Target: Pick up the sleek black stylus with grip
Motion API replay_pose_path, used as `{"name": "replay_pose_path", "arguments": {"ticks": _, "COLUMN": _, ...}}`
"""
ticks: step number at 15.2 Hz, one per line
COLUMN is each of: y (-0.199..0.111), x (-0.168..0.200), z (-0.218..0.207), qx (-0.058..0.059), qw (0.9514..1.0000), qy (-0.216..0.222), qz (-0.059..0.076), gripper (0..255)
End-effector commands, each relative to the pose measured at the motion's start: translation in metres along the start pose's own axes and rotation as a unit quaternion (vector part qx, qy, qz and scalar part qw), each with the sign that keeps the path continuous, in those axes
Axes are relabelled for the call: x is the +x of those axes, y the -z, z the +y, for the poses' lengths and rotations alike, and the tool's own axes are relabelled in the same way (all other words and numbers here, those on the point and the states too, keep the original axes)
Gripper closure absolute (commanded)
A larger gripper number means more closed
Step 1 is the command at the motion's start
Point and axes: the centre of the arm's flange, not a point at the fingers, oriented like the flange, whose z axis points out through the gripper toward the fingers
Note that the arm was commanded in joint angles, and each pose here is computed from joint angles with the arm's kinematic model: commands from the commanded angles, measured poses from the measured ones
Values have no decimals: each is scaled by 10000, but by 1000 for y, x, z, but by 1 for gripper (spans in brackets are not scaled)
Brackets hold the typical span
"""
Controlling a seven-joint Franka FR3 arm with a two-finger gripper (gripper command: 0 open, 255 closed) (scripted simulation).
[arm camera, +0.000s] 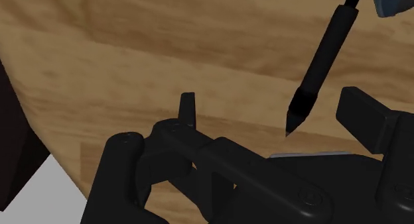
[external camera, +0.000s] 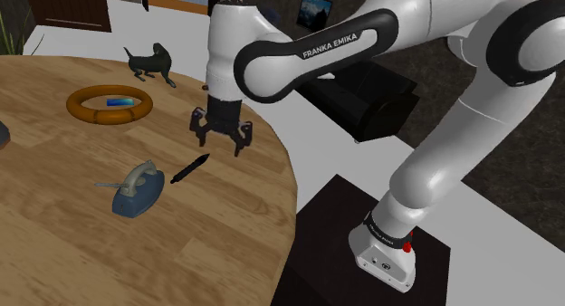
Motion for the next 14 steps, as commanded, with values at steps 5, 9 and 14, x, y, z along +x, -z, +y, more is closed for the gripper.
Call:
{"name": "replay_pose_path", "arguments": {"ticks": 5, "y": -50, "x": 3, "z": -68, "qx": -129, "qw": 9940, "qy": -1078, "qz": 120, "gripper": 0}}
{"name": "replay_pose_path", "arguments": {"ticks": 9, "y": -77, "x": 9, "z": -89, "qx": -176, "qw": 9896, "qy": -1417, "qz": 158, "gripper": 0}}
{"name": "replay_pose_path", "arguments": {"ticks": 14, "y": -103, "x": 8, "z": -89, "qx": -176, "qw": 9896, "qy": -1417, "qz": 158, "gripper": 0}}
